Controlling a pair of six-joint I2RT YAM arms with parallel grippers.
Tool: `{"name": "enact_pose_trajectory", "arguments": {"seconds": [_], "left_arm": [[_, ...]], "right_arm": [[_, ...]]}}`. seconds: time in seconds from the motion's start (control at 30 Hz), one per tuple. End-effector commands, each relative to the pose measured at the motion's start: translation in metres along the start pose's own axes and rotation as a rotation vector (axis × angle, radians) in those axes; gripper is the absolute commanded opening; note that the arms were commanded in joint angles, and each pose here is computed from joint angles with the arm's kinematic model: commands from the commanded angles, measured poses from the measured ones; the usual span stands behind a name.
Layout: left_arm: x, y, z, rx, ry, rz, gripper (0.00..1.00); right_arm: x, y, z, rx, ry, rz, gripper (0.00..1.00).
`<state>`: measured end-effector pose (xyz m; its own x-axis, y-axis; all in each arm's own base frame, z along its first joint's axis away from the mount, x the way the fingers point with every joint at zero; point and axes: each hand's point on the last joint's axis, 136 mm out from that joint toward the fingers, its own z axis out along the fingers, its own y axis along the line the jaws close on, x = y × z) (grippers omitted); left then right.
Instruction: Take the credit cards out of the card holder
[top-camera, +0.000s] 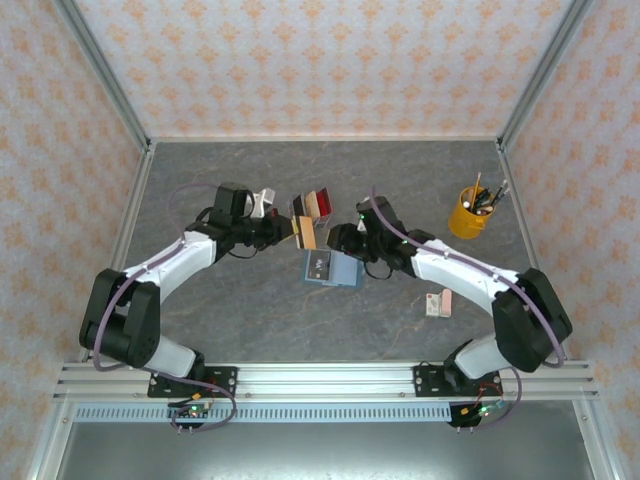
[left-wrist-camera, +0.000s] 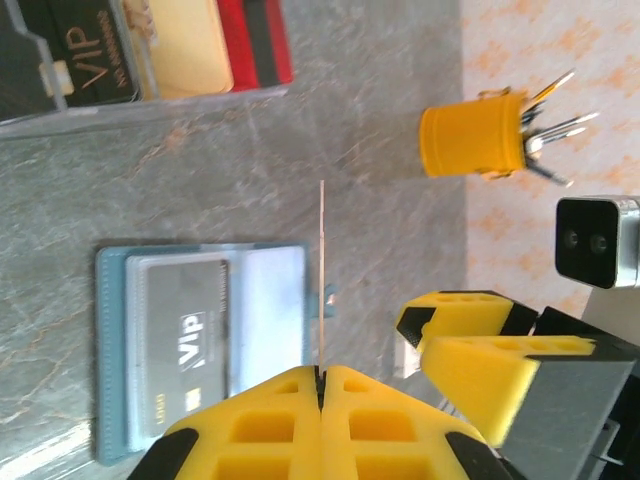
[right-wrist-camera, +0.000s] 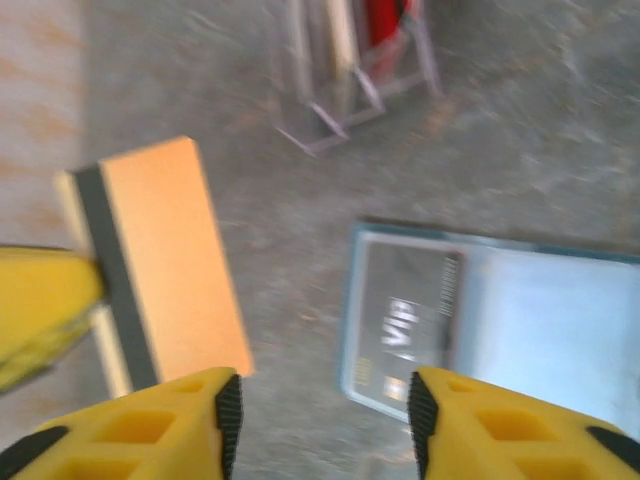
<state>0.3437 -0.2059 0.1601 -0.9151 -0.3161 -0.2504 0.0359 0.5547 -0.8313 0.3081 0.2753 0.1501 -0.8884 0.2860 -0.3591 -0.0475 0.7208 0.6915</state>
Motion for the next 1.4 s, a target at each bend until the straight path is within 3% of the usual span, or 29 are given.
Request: {"name": "enact_pose_trajectory", "arguments": {"seconds": [0.0, 0.2, 0.33, 0.7, 0.8, 0.83, 0.87, 0.97, 1.13, 1.37], "left_arm": [[-0.018, -0.041, -0.013, 0.137, -0.062, -0.05, 0.0], [-0.038, -0.065, -0.017, 0.231, -0.11, -0.172, 0.0], [-0.043, -0.072, -0.018, 0.278, -0.123, -0.211, 0.0], [-0.034, -0.06, -0.017, 0.216, -0.09, -0.228, 0.0], [-0.03, -0.053, -0.02, 0.159, -0.077, -0.21, 0.0], [-0.026, -0.045, -0.022, 0.098, -0.072, -0.2, 0.04], [-0.024, -0.036, -0.026, 0.013, -0.075, -0.176, 0.17], [-0.018, -0.008, -0.048, -0.219, -0.086, -0.12, 0.37], [-0.02, 0.016, -0.082, -0.417, -0.127, -0.078, 0.69], [-0.018, 0.048, -0.135, -0.68, -0.182, 0.016, 0.91]], "right_arm": [[-0.019, 0.04, -0.008, -0.221, 0.001, 0.075, 0.58], [-0.04, 0.078, -0.009, -0.445, 0.036, 0.192, 0.62], [-0.048, 0.091, -0.007, -0.53, 0.064, 0.24, 0.56], [-0.057, 0.096, -0.01, -0.581, 0.068, 0.246, 0.22], [-0.056, 0.091, -0.006, -0.549, 0.062, 0.206, 0.05], [-0.057, 0.088, -0.005, -0.52, 0.052, 0.186, 0.01], [-0.059, 0.083, -0.003, -0.476, 0.037, 0.166, 0.0], [-0.061, 0.058, 0.004, -0.272, -0.011, 0.076, 0.0], [-0.065, 0.03, 0.019, 0.069, -0.076, -0.134, 0.0], [-0.083, 0.025, 0.047, 0.351, -0.194, -0.325, 0.0]]}}
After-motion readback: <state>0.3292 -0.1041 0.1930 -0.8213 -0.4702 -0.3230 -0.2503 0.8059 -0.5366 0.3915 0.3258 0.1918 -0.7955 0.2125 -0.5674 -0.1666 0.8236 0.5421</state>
